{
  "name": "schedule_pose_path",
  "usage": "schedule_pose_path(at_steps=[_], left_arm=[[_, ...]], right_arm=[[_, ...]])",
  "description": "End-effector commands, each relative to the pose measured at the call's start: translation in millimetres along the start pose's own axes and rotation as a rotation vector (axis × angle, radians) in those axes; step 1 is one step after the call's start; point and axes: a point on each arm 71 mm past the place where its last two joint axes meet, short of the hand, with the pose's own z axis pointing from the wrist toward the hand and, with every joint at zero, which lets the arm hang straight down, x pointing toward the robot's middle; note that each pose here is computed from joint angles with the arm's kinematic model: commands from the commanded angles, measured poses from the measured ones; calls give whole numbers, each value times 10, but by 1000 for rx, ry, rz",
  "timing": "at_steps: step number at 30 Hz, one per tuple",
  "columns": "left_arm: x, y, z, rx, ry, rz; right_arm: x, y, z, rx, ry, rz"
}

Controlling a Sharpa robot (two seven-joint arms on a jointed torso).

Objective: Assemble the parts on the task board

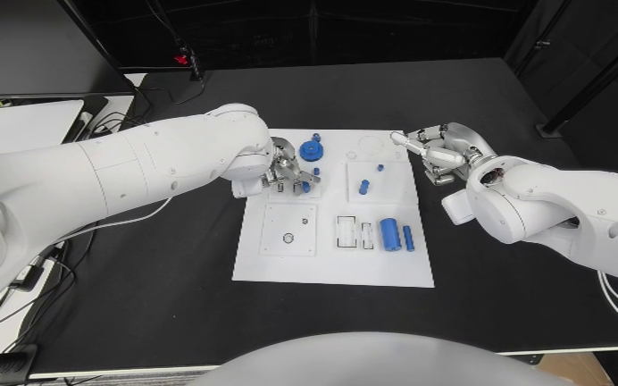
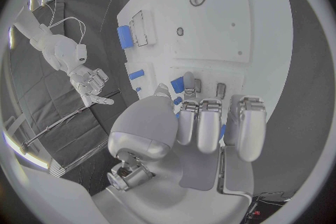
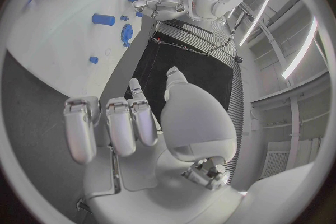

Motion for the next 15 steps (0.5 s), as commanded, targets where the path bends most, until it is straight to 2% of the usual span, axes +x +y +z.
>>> schedule_pose_path(at_steps=[1,15], left_arm=[[4,-25,2,10,12,8],[-1,-38,15,15,10,7]], right_arm=[[7,9,1,-3,5,2],[7,3,5,1,3,1]])
